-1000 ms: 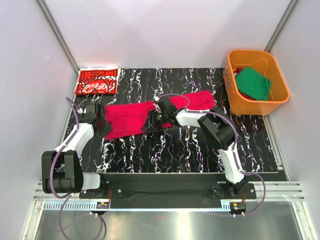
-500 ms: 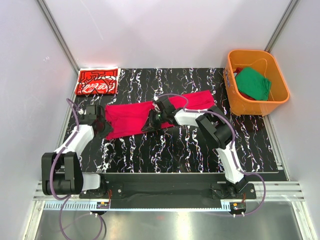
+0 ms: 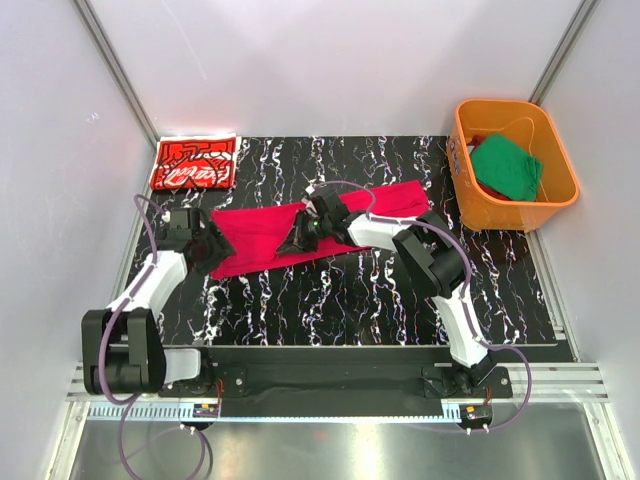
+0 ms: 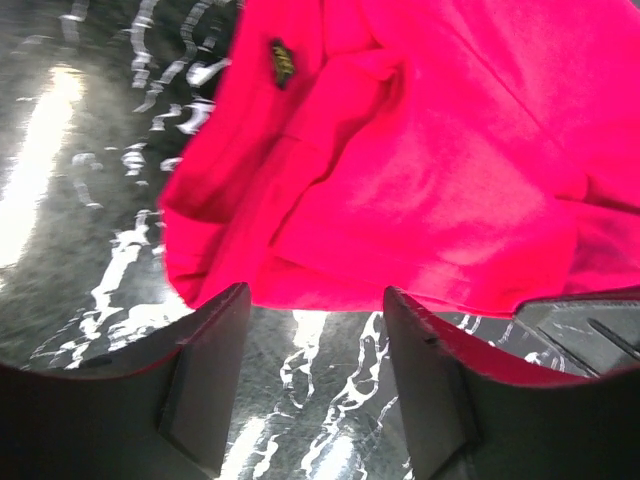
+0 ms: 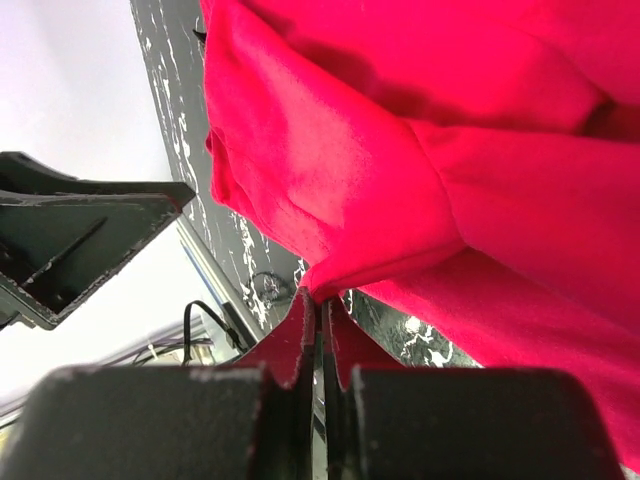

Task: Fold and stack the t-shirts
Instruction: Fold the tshirt

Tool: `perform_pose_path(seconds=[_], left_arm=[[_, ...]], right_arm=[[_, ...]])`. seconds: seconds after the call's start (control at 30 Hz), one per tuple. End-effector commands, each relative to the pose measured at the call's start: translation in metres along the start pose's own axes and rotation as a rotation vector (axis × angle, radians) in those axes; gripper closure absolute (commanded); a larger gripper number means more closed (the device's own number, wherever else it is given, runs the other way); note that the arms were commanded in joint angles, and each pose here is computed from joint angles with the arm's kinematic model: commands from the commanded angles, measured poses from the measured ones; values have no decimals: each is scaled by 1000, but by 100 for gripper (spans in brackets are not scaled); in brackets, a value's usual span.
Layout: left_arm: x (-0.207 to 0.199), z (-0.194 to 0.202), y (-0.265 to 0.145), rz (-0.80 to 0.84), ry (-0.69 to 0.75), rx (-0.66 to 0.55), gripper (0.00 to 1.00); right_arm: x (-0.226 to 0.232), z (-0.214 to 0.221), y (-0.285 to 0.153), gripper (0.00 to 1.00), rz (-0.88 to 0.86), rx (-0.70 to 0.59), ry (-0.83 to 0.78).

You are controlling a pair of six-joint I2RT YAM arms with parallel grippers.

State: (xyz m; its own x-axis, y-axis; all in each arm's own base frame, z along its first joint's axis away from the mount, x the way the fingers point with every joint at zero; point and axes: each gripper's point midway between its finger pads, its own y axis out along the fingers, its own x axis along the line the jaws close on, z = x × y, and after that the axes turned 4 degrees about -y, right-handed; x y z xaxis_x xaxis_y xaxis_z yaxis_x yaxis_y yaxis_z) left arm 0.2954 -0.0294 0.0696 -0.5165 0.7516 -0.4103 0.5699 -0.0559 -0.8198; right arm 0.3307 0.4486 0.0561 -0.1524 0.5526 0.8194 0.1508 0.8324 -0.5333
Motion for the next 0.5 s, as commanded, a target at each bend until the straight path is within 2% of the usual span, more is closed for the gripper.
perform_pose_path(seconds=[0.0, 0.03, 0.23, 0.47], left_arm=[[-31, -12, 1, 123, 38, 8, 36], [-32, -11, 3, 128, 36, 20, 33], [-30, -5, 10, 126, 10, 34, 32], [-23, -7, 23, 74, -4, 37, 40]], right_arm=[[33, -28, -13, 100, -77, -64, -34], [33, -29, -15, 100, -80, -63, -32], [30, -43, -21, 100, -89, -92, -18], [32, -45, -18, 100, -115, -77, 0]])
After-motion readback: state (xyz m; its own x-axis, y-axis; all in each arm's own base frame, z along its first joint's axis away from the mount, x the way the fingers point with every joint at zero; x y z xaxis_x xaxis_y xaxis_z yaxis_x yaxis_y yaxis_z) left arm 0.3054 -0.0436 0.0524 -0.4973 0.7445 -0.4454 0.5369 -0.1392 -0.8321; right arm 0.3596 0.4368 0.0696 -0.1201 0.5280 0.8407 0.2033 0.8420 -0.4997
